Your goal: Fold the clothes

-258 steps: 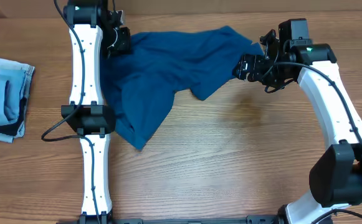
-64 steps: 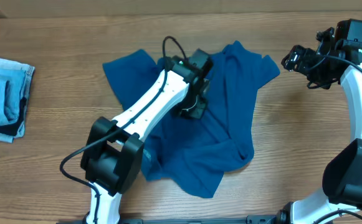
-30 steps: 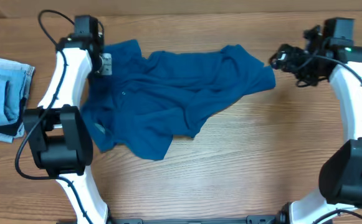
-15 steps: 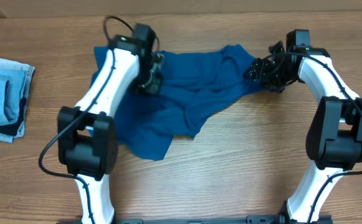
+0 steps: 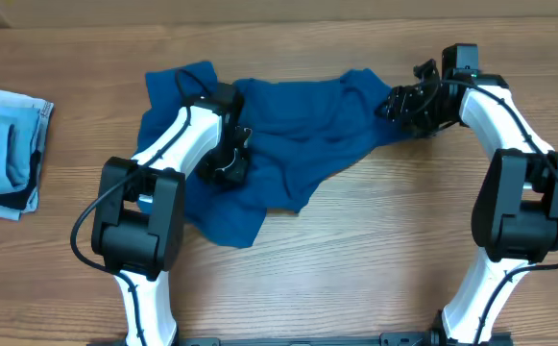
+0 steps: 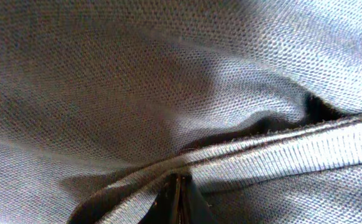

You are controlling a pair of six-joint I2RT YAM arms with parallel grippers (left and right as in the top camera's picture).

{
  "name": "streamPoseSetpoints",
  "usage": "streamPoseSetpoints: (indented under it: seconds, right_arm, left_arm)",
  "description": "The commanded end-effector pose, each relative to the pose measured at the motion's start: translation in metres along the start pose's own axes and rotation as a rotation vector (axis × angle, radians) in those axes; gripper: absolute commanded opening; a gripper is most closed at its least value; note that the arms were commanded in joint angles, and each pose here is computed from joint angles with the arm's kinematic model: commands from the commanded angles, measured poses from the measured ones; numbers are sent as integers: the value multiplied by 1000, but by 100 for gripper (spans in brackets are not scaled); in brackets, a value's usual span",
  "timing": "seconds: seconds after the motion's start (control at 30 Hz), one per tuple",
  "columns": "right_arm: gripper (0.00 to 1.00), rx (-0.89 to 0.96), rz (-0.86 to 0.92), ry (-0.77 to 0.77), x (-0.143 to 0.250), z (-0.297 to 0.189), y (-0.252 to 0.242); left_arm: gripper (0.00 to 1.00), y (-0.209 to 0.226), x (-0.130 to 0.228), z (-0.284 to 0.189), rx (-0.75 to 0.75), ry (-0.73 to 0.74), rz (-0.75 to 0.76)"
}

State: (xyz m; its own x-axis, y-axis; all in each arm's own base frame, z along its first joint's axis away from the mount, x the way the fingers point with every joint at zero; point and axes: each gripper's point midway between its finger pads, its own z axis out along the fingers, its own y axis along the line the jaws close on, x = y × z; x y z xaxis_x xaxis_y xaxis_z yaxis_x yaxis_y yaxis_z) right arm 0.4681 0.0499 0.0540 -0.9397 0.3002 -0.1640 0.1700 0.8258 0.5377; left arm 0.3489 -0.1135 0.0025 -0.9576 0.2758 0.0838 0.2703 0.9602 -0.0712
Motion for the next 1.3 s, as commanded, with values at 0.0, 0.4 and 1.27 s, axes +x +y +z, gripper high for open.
streamPoseSetpoints:
  seconds: [0.0, 0.4, 1.27]
  right_arm:
    - [69, -13, 20, 12, 1, 6, -1]
    - [66, 57, 31, 55, 15, 29, -3]
    - [4, 657, 267, 191, 102, -133, -72]
  left_arm:
    - [4, 2, 8, 9, -4, 26, -17]
    - [4, 2, 7, 9, -4, 24, -17]
    - [4, 6, 1, 9, -27, -3, -14]
